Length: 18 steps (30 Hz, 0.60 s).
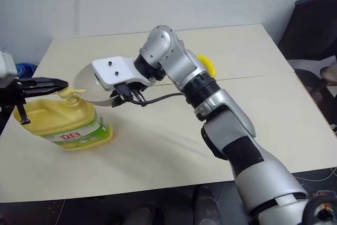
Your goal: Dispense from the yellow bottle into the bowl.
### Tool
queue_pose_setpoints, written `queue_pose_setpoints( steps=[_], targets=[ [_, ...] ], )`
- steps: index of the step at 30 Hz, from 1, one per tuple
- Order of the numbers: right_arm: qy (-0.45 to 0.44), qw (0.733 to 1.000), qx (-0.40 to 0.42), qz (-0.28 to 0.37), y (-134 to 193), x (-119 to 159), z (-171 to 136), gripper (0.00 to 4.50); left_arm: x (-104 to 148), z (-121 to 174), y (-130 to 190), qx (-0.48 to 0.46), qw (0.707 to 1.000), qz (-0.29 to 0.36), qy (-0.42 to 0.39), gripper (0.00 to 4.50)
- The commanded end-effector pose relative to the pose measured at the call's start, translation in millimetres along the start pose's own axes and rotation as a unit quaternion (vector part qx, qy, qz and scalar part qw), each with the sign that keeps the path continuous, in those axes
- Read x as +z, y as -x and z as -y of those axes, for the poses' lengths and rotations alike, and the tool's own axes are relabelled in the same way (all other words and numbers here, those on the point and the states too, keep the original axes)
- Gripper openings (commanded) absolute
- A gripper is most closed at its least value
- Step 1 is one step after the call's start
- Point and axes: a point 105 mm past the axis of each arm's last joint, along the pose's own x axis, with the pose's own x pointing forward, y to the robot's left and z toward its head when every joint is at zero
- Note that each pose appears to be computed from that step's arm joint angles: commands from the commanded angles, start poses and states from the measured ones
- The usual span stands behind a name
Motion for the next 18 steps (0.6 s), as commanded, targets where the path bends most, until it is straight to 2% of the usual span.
queue_pose_setpoints(
  steps=[1,4,7,8,10,15,18],
  targets=[
    [0.017,1.000,-0.006,0.022,13.3,9.6,-5.3,0.00,36.5,-1.4,20.1,-0.004,0.998,0.050,0.033,0.03],
    [0.000,1.000,-0.014,0.027,18.4,2.7,-14.6,0.00,51.5,-3.2,32.7,0.006,0.997,0.066,0.039,0.03],
    [-0.020,0.999,-0.026,0.026,22.0,-8.6,-27.1,0.00,55.3,-4.8,43.3,0.023,0.997,0.065,0.047,0.03],
    [-0.030,0.999,-0.031,0.025,23.3,-14.2,-33.0,0.00,56.2,-5.0,45.9,0.028,0.996,0.066,0.050,0.20],
    [-0.054,0.998,-0.039,0.018,25.7,-30.8,-50.5,0.00,58.4,-4.2,52.1,0.033,0.995,0.073,0.060,0.61],
    [-0.127,0.990,-0.057,-0.016,29.3,-74.8,-107.2,0.00,65.2,1.6,66.9,0.050,0.991,0.094,0.083,2.21],
    [-0.161,0.979,-0.115,-0.044,29.7,-103.0,-129.2,0.00,65.3,10.7,70.9,0.047,0.990,0.094,0.089,3.14]
  ],
)
